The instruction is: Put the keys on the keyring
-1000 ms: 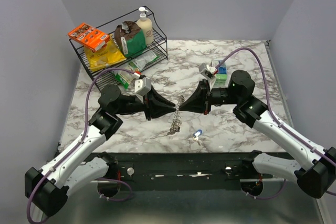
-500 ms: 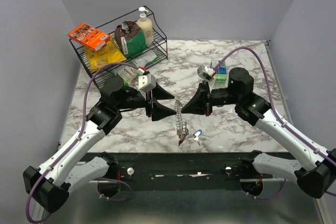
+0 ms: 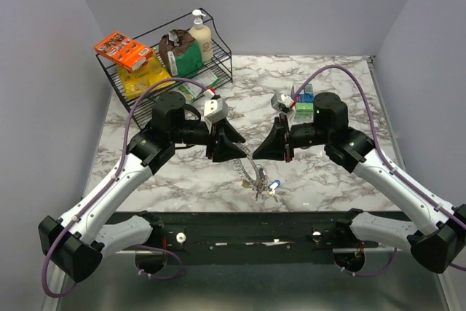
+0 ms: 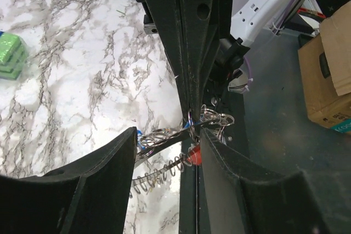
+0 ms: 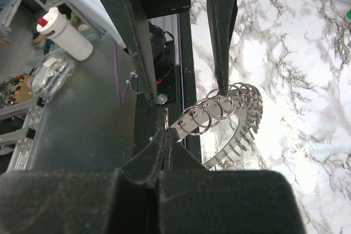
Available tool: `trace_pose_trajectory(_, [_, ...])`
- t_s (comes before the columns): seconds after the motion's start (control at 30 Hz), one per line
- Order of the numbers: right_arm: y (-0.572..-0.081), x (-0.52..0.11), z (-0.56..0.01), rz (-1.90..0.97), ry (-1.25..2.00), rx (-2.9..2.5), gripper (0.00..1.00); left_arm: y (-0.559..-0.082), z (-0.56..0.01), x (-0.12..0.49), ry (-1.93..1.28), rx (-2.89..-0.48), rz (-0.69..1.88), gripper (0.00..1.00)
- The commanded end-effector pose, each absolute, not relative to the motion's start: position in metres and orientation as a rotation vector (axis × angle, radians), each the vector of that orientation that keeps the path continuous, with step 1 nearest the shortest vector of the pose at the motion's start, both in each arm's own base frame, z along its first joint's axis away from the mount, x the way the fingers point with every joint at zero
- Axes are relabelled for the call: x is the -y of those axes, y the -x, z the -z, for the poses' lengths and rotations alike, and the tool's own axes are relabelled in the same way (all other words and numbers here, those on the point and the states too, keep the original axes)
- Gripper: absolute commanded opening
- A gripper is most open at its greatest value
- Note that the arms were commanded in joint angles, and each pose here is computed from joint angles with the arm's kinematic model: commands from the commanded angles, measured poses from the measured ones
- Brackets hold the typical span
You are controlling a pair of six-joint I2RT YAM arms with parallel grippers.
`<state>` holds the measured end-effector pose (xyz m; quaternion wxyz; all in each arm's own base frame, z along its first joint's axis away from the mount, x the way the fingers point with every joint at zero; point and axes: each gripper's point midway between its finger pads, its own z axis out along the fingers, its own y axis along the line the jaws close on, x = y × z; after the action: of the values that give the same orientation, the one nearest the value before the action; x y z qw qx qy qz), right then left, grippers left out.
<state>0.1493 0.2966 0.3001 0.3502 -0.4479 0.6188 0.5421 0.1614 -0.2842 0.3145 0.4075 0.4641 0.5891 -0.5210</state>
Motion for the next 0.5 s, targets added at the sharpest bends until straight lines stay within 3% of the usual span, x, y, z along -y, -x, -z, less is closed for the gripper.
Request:
trace_pose_trajectory(0.0, [-0.1546, -0.2979, -0.3147, -1.373, 1.162, -1.555, 0.01, -0.1503, -0.327, 0.2834, -1.221, -1.434, 1.354, 0.56])
trace_pose_trajectory(0.23, [-0.1571, -0.2996, -0.312, -1.374, 1.16, -1.567, 0.01, -0.1475, -0.3274, 0.2846, -1.229, -1.431, 1.365, 0.47])
trace_pose_trajectory(0.47, [-0.1586, -0.3, -0.3128, -1.368, 1.156, -1.567, 0.01, -0.1485, -0.3178, 0.2888, -1.233, -1.486, 1.355, 0.46])
